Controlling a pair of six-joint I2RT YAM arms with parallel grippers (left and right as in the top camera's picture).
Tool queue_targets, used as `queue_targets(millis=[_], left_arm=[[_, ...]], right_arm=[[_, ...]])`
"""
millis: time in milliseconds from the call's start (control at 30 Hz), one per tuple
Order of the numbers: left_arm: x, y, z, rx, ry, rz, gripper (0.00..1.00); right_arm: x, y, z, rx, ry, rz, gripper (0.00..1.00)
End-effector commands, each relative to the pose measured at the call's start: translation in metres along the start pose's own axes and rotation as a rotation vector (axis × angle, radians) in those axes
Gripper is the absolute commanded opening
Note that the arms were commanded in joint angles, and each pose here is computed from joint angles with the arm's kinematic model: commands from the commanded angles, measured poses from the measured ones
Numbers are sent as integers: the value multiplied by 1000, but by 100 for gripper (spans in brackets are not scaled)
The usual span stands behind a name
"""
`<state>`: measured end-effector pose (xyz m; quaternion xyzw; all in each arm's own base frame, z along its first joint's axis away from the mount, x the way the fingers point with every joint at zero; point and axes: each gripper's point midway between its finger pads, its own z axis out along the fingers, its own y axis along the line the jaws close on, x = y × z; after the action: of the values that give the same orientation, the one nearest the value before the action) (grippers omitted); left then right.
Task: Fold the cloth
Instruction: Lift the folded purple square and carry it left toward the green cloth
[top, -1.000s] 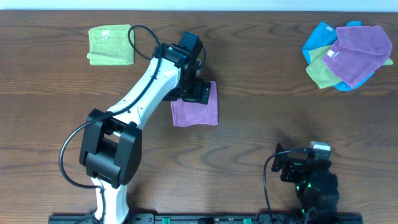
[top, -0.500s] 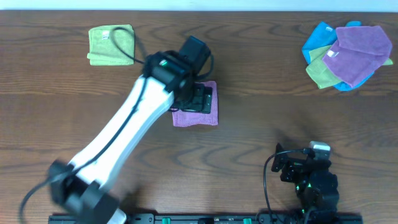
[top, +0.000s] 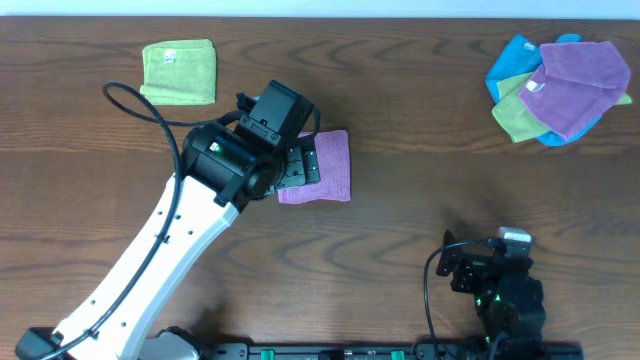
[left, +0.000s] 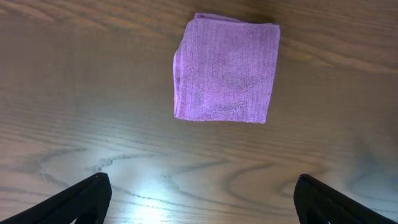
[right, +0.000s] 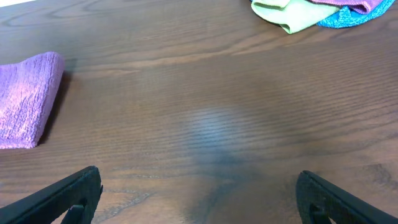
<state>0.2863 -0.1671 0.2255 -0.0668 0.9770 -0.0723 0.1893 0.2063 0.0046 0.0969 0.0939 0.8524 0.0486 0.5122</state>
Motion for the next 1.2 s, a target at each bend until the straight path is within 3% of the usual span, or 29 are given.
queue_targets(millis=[0, 200, 333, 467, 567, 767, 933, 1167], left_arm=[[0, -1, 4, -7, 4, -79, 95], [-26, -7, 2, 0, -153, -342, 95], [-49, -24, -28, 187, -376, -471, 95], [-30, -12, -31, 389, -438, -619, 95], [-10, -6, -7, 513, -435, -701, 95], [37, 11, 61, 600, -335, -873, 95], [73, 33, 107, 509, -259, -954, 95], [71, 26, 142, 485, -246, -1043, 95]], right_arm=[[1, -1, 1, 1, -1, 16, 99], [1, -1, 1, 1, -1, 16, 99], [1, -1, 1, 1, -1, 16, 99], [1, -1, 1, 1, -1, 16, 99], [1, -1, 1, 1, -1, 16, 99], [1, -1, 1, 1, -1, 16, 99], [1, -1, 1, 1, -1, 16, 99], [1, -1, 1, 1, -1, 16, 99]])
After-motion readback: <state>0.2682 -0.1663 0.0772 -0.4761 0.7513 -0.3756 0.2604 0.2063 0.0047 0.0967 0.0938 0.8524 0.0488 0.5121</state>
